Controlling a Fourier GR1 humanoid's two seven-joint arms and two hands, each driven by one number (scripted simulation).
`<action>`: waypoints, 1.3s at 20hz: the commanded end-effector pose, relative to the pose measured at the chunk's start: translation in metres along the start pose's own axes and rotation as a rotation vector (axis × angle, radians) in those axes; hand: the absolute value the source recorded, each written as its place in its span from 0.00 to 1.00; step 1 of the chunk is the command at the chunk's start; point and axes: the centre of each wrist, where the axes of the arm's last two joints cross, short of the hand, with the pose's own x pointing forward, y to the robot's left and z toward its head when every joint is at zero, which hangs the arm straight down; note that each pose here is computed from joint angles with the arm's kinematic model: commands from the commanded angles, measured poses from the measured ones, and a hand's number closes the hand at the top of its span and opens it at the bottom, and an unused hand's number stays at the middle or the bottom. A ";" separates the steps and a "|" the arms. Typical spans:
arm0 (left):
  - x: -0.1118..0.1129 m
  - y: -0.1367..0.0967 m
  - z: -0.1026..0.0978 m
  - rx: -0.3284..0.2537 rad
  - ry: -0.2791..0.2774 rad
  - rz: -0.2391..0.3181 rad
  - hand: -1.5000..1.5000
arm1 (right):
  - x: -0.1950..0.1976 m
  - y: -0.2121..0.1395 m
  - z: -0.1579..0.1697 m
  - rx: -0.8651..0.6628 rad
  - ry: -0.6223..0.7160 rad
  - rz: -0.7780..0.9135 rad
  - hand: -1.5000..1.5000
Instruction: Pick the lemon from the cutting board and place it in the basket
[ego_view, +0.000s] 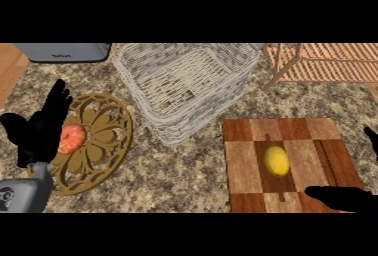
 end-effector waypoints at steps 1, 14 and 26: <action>-0.003 -0.005 -0.005 0.003 -0.009 0.007 0.50 | 0.018 -0.007 0.042 -0.041 0.103 -0.049 0.00; 0.011 0.007 -0.017 -0.033 -0.015 0.012 0.50 | -0.003 0.059 0.017 -0.055 0.035 -0.097 0.00; -0.003 -0.010 0.000 -0.013 -0.014 0.003 0.50 | -0.012 0.084 0.012 -0.127 0.020 -0.084 0.00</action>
